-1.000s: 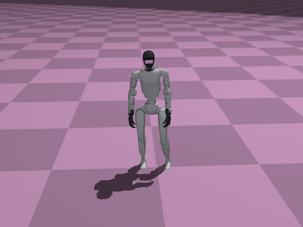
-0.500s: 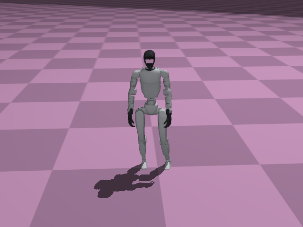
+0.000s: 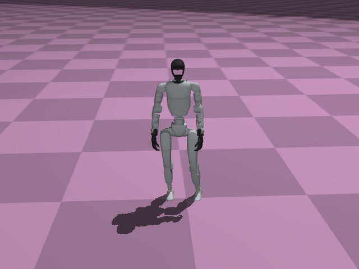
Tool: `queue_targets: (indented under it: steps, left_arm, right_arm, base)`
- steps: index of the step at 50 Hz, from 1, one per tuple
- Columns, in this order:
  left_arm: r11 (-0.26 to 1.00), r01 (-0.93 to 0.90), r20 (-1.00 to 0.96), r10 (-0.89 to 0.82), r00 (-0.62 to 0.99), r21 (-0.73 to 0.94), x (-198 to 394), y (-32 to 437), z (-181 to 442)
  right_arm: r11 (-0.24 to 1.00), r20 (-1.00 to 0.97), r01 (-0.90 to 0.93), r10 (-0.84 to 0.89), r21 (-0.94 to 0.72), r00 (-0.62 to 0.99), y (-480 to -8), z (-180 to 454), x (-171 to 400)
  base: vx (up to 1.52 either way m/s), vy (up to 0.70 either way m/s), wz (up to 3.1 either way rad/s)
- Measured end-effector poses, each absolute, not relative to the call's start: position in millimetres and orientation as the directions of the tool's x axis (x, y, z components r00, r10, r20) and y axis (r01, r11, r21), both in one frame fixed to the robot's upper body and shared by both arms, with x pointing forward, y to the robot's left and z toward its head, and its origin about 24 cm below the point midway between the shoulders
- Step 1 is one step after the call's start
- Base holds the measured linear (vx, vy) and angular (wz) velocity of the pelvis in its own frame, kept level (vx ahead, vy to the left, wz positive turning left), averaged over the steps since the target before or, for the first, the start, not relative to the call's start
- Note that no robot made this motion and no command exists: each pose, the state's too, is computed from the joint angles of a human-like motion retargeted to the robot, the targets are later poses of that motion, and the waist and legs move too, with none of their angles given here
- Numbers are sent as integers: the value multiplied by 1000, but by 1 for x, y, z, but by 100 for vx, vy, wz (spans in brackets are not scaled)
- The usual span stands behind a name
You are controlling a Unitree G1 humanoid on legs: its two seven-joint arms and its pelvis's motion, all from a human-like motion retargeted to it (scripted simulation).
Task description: Walk
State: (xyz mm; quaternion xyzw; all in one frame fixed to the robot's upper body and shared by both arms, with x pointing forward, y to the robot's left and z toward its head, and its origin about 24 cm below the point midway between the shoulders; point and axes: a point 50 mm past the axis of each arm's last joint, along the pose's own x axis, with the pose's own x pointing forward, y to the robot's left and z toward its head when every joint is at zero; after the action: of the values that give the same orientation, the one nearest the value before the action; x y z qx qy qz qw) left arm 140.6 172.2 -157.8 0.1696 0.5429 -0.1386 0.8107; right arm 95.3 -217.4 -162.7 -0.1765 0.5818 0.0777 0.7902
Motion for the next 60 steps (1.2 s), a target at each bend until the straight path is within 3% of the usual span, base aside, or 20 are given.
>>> queue_targets:
  steps: [60]
  left_arm:
    - [947,319,-941,-86,327,24,132,161,-162]
  right_arm:
    - [940,-969,-293,-111,-174,219,-230,-166,76]
  base:
    - [0,0,0]
